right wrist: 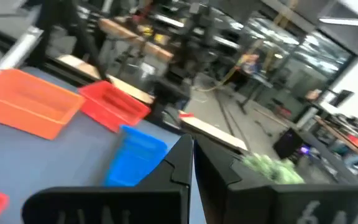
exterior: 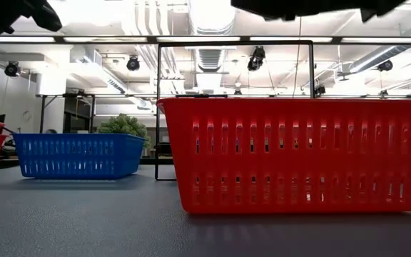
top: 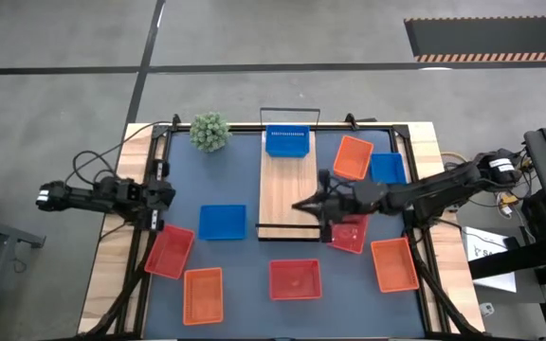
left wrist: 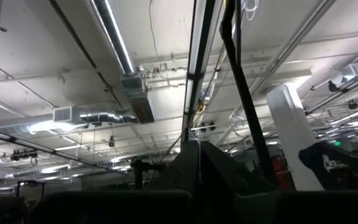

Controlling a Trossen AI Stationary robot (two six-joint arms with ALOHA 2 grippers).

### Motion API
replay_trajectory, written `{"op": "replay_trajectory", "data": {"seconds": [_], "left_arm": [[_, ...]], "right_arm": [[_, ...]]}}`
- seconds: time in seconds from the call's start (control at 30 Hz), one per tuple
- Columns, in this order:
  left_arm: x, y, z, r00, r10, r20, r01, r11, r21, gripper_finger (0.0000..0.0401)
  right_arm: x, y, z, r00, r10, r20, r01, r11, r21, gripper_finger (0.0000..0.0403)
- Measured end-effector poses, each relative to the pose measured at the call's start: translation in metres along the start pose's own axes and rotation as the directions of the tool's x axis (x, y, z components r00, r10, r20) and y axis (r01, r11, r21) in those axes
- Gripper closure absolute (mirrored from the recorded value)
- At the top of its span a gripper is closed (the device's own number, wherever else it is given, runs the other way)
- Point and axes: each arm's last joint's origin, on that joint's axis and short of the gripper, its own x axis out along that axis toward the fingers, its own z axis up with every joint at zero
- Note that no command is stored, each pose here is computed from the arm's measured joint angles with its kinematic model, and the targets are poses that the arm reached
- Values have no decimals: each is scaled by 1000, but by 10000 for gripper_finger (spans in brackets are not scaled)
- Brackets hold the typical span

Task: Stack baskets on shelf by color
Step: Stack the left blue bin on top of the blue bin on the shelf

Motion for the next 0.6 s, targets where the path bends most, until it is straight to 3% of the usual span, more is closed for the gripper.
{"op": "replay_trajectory", "data": {"seconds": [0.27, 0.6], "left_arm": [[8, 0, -2, 999, 6, 34, -6, 1000, -8, 401], [23, -1, -14, 999, 24, -38, -32, 974, -223, 401]], "right_arm": [[-24, -14, -20, 994, -92, 50, 91, 996, 12, 394], [-41, -18, -13, 989, -106, 99, 102, 994, 48, 394]]}}
